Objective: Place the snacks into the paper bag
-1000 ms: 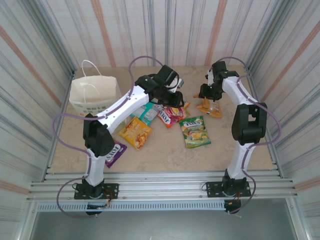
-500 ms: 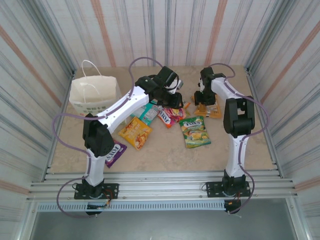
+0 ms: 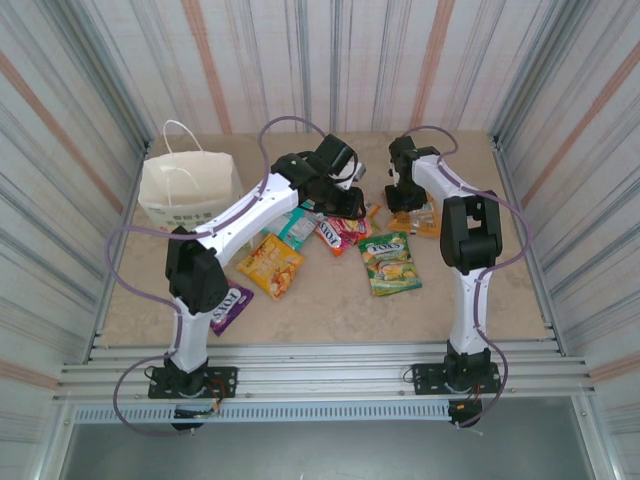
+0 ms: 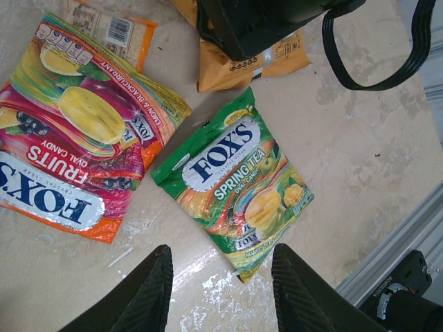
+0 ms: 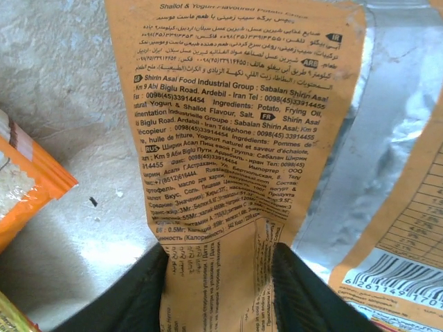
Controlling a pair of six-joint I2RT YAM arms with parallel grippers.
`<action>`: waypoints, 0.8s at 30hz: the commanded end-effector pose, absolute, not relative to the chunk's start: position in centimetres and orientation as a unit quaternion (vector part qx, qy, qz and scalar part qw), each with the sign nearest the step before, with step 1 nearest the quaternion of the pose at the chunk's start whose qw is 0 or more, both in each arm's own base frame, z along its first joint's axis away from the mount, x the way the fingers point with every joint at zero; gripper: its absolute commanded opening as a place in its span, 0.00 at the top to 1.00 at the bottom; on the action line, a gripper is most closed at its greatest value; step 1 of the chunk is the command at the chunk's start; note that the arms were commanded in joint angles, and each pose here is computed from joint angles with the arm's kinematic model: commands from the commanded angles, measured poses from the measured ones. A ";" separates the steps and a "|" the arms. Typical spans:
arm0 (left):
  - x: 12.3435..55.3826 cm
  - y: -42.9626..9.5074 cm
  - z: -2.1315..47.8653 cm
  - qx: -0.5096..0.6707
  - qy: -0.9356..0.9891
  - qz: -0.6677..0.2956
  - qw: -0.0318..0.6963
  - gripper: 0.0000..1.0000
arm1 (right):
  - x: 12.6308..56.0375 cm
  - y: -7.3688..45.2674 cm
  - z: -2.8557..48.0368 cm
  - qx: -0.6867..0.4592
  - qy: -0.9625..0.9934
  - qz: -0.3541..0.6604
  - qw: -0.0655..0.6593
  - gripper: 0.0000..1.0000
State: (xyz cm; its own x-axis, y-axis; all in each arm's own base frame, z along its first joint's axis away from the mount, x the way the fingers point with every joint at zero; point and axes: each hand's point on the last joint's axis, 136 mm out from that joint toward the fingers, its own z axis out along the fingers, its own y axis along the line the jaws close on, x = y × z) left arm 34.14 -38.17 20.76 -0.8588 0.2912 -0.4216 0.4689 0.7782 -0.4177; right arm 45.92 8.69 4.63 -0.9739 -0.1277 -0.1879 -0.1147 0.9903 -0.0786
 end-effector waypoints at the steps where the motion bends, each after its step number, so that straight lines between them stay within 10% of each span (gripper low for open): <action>1: 33.9 -37.4 22.8 0.200 0.923 -0.270 0.188 0.57 | 46.1 8.2 5.3 -0.071 0.991 -0.051 0.097 0.67; 10: 33.8 -36.9 23.5 0.200 0.922 -0.266 0.199 0.57 | 46.2 8.8 8.9 -0.082 0.985 -0.038 0.148 0.94; 24: 32.6 -35.8 28.2 0.291 0.878 -0.280 0.258 0.55 | 40.7 12.2 20.6 -0.228 0.922 0.118 0.291 1.00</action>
